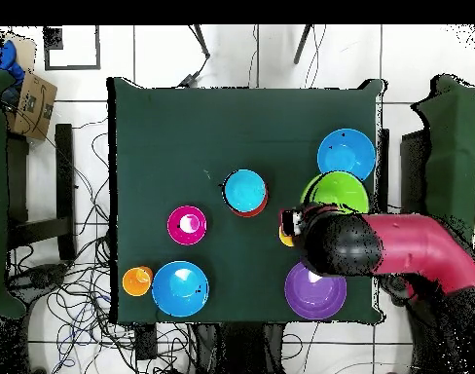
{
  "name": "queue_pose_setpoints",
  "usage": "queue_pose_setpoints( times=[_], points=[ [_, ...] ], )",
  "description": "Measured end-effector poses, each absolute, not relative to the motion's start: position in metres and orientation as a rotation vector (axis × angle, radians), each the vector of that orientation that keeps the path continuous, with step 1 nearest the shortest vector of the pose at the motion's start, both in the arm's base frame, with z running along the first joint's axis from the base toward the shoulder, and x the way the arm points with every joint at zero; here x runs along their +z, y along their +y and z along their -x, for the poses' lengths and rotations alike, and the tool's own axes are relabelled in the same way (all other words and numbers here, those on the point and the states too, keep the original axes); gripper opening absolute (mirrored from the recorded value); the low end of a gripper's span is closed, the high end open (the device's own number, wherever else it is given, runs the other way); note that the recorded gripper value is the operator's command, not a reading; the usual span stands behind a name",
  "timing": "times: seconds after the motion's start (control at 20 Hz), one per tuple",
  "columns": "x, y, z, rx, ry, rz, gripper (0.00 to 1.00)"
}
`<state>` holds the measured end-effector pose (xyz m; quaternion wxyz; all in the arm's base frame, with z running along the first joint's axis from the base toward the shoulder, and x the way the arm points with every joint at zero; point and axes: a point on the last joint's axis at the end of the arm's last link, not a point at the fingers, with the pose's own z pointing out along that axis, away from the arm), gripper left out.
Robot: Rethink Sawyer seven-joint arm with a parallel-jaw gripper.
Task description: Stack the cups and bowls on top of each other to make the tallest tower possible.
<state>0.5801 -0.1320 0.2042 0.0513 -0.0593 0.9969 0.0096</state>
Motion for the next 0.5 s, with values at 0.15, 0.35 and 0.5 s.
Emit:
queue_pose_setpoints(
  times=[0.15, 0.35, 0.5],
  points=[
    [0.211, -0.087, -0.590, 0.036, 3.033, 0.189, 0.00],
    [0.214, -0.058, -0.595, 0.026, 3.035, 0.172, 0.00],
    [0.214, -0.032, -0.598, 0.009, 3.038, 0.131, 0.00]
  ],
)
